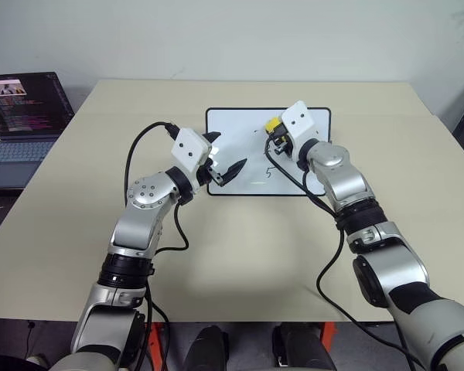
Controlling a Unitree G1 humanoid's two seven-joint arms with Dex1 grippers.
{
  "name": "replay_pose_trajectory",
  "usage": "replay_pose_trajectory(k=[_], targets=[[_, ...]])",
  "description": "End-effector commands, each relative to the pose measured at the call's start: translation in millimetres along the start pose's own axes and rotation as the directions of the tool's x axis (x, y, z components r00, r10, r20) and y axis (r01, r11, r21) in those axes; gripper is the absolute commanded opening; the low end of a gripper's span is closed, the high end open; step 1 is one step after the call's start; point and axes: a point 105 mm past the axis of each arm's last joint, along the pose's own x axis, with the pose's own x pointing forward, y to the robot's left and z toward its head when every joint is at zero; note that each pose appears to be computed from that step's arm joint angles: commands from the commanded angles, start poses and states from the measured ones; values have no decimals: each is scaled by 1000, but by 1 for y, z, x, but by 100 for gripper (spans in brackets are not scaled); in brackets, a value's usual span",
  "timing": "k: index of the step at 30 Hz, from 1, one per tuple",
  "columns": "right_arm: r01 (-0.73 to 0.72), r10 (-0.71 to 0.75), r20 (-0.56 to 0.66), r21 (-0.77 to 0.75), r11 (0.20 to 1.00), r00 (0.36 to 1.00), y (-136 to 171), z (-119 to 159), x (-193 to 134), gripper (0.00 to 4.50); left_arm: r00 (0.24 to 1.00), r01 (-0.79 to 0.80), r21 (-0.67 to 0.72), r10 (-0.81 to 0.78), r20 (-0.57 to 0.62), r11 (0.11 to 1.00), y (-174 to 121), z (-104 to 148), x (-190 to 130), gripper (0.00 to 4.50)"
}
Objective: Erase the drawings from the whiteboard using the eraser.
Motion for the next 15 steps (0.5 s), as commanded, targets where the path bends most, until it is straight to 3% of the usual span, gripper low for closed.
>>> replay_pose_trajectory(k=[1,8,15], targets=[[54,-52,-94,19,998,994,-17,-26,-7,130,999,-8,41,6,47,999,4,15,1,450],[42,-40,-46,36,998,998,-14,-14,-12,130,999,-6,42,4,46,999,3,16,0,450],[4,-13,119,78,997,993,1,35,-21,130,999,-5,43,3,46,999,3,16,0,450]])
